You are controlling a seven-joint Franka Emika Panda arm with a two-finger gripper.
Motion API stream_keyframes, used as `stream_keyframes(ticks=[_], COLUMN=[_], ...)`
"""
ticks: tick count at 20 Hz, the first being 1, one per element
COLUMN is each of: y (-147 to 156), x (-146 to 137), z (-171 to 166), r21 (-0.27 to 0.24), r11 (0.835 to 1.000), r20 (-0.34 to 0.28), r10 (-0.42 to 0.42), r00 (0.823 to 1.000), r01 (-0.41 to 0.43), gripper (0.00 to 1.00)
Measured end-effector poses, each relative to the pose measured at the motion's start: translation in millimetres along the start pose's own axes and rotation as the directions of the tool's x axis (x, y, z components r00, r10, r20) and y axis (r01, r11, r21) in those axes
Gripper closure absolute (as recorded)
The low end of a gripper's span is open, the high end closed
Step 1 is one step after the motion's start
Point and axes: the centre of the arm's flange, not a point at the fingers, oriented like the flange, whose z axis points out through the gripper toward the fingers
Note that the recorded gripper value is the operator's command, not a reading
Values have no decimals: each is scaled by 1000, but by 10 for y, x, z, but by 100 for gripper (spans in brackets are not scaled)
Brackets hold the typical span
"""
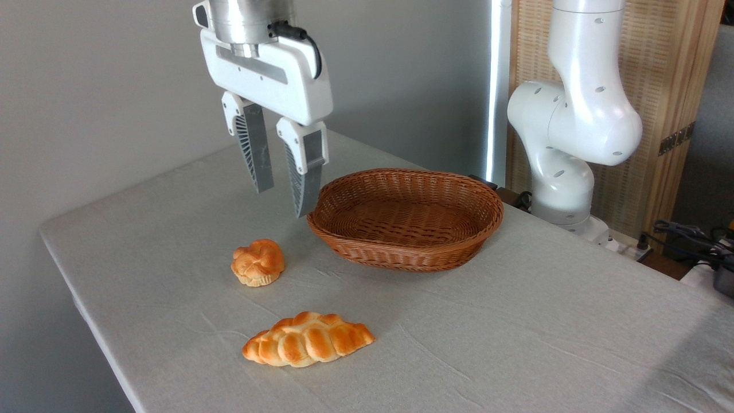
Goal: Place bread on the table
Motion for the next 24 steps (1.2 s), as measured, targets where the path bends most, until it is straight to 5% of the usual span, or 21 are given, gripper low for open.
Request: stream_keyframes(ticks=[24], y=[49], x=[17], z=[-75], r21=[-21], r11=[1000], r20=[30], r10=[5], r00=[1000], r01=[-4], gripper=[0])
